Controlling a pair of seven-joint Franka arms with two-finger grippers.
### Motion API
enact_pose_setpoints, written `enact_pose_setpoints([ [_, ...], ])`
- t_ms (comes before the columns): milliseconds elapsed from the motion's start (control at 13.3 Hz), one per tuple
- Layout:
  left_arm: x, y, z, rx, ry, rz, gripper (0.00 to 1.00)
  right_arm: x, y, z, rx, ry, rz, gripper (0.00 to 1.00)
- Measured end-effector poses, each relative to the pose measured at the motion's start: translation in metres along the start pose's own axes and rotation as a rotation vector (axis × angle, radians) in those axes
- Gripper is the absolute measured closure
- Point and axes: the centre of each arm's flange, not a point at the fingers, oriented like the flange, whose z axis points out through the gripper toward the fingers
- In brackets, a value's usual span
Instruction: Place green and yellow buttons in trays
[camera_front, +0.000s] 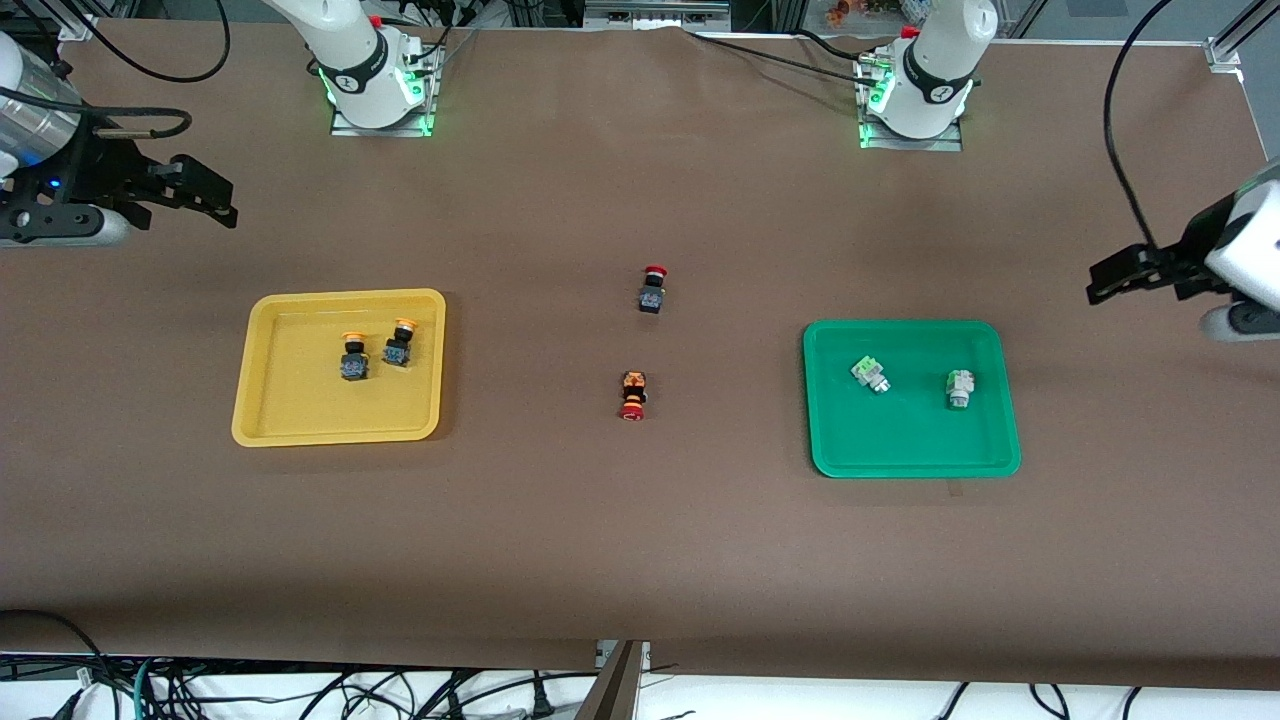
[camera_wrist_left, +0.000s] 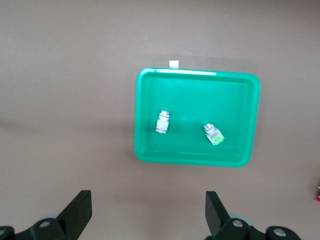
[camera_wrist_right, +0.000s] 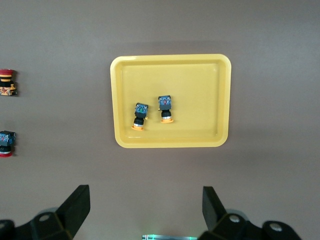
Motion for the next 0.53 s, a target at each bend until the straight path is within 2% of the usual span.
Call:
enact_pose_setpoints([
  [225, -0.016, 0.004, -0.011, -0.025, -0.018, -0.012, 0.00, 0.003, 0.003, -0.006, -0.032, 0.021, 0.001, 0.00],
  [525, -0.004, 0.005, 0.010, -0.023, -0.060, -0.020, 0.00, 0.006, -0.001, -0.006, -0.032, 0.024, -0.005, 0.00],
])
